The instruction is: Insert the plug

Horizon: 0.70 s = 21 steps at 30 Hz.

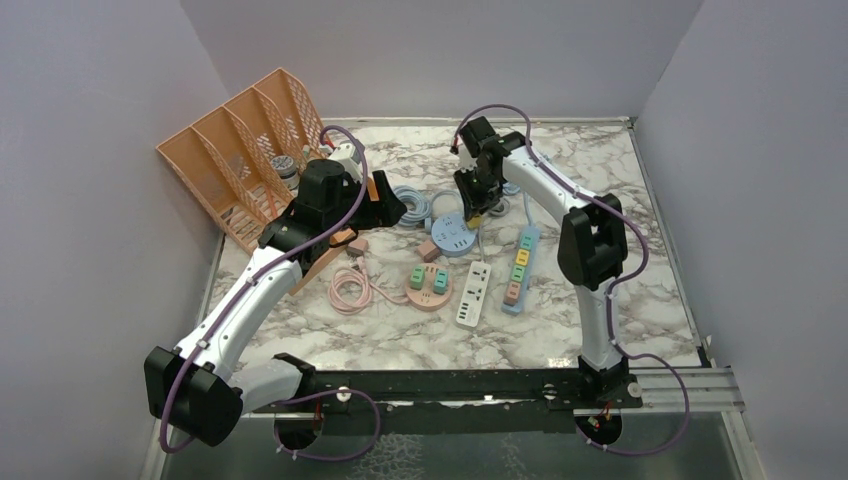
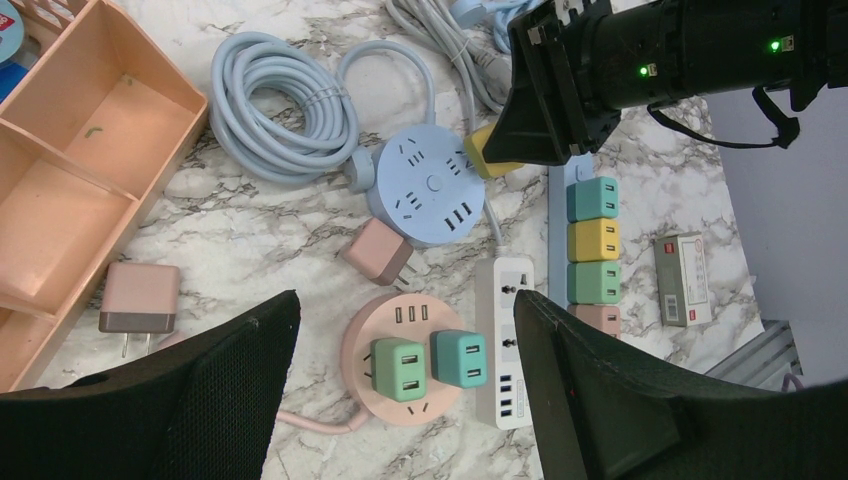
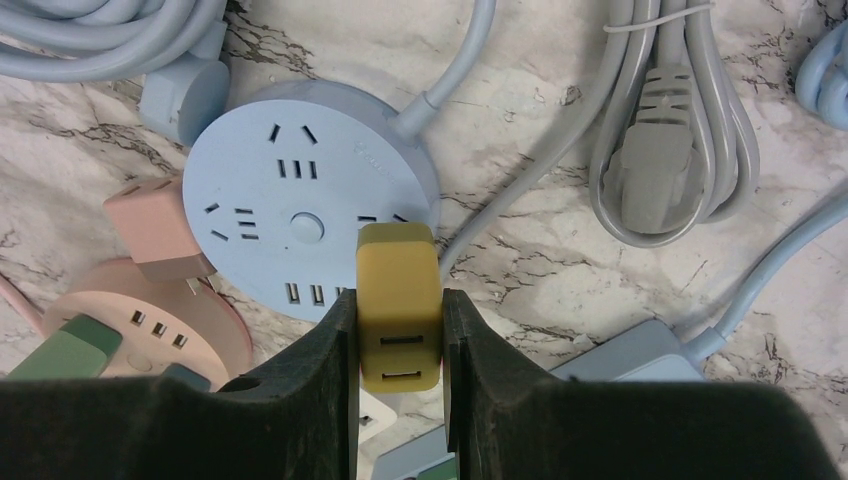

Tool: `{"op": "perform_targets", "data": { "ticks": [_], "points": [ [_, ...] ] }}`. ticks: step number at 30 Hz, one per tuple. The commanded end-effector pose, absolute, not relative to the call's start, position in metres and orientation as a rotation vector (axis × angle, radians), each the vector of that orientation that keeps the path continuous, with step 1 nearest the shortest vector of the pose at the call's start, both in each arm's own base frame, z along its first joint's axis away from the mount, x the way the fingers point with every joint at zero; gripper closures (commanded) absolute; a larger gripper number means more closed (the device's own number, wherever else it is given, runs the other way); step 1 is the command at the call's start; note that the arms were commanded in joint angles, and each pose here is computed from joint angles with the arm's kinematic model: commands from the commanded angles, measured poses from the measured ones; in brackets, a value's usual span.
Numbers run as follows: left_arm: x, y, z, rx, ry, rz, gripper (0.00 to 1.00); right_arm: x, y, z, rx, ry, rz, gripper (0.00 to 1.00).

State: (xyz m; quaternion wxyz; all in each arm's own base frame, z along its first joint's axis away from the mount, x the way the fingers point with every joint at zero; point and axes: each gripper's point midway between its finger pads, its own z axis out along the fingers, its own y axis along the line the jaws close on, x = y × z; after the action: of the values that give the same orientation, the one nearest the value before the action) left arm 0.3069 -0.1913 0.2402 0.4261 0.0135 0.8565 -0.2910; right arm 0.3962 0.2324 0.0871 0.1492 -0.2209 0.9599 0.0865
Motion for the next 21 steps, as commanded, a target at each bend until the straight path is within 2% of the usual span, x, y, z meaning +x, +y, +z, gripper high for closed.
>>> {"op": "perform_targets", "data": {
  "ticks": [1, 21],
  "points": [
    [0.309, -0.19, 0.249, 0.031, 2.115, -0.728, 0.2, 0.4, 0.243, 0.085, -0.69, 2.743, 0.258, 0.99],
    [0.31, -0.189, 0.244, 0.029, 2.125, -0.709, 0.2, 0.384, 0.231, 0.087, -0.712, 2.781, 0.204, 0.99]
  ]
}}
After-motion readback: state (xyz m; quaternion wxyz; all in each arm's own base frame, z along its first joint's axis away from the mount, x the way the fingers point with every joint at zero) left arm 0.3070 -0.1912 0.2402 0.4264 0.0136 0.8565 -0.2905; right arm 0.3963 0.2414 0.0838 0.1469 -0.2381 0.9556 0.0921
